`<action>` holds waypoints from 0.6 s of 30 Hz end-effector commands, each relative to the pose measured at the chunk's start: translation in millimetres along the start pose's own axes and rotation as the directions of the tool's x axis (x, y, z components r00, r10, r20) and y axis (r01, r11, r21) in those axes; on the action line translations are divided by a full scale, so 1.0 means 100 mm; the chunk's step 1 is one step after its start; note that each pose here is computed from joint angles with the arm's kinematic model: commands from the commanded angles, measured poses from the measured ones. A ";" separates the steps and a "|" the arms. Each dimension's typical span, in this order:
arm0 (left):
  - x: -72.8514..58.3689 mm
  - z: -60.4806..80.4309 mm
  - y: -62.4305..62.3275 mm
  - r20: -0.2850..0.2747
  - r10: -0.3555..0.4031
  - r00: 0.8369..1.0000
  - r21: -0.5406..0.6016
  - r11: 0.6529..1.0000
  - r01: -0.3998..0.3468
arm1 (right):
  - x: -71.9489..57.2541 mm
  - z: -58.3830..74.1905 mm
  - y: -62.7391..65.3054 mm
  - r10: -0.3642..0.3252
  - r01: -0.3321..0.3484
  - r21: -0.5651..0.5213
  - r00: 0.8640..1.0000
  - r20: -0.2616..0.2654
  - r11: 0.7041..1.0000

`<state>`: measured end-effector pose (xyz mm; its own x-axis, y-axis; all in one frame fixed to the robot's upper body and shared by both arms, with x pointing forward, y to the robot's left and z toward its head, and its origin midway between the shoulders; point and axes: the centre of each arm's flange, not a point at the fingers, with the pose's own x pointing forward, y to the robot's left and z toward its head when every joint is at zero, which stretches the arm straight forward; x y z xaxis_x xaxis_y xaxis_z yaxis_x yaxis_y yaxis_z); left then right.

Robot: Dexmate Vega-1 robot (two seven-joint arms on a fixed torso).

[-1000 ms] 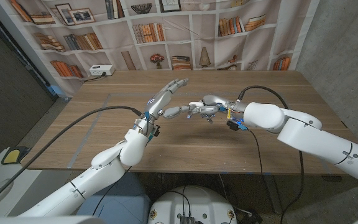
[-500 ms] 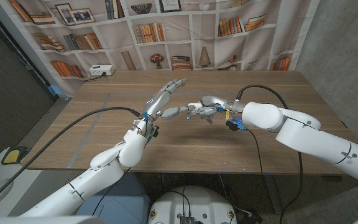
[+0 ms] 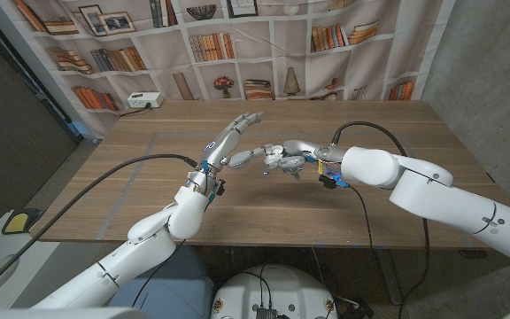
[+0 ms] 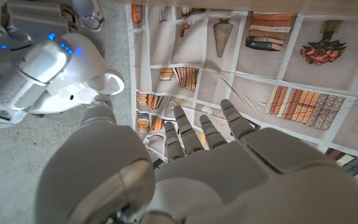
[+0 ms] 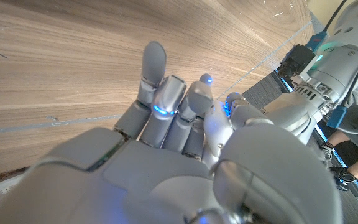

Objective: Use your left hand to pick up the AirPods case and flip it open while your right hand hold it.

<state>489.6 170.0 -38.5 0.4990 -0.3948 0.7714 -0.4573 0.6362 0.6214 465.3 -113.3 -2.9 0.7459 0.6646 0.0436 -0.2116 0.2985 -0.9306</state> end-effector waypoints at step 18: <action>-0.08 -0.07 0.00 -0.022 0.021 1.000 -0.038 0.999 -0.021 | 0.02 0.04 0.02 -0.006 0.007 -0.035 1.000 0.010 0.999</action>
<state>490.2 174.2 -43.6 0.5044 -0.3804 0.7752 -0.4449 0.6549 0.6108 462.7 -108.6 -2.3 0.7418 0.6687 0.0511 -0.1889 0.2814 -0.9408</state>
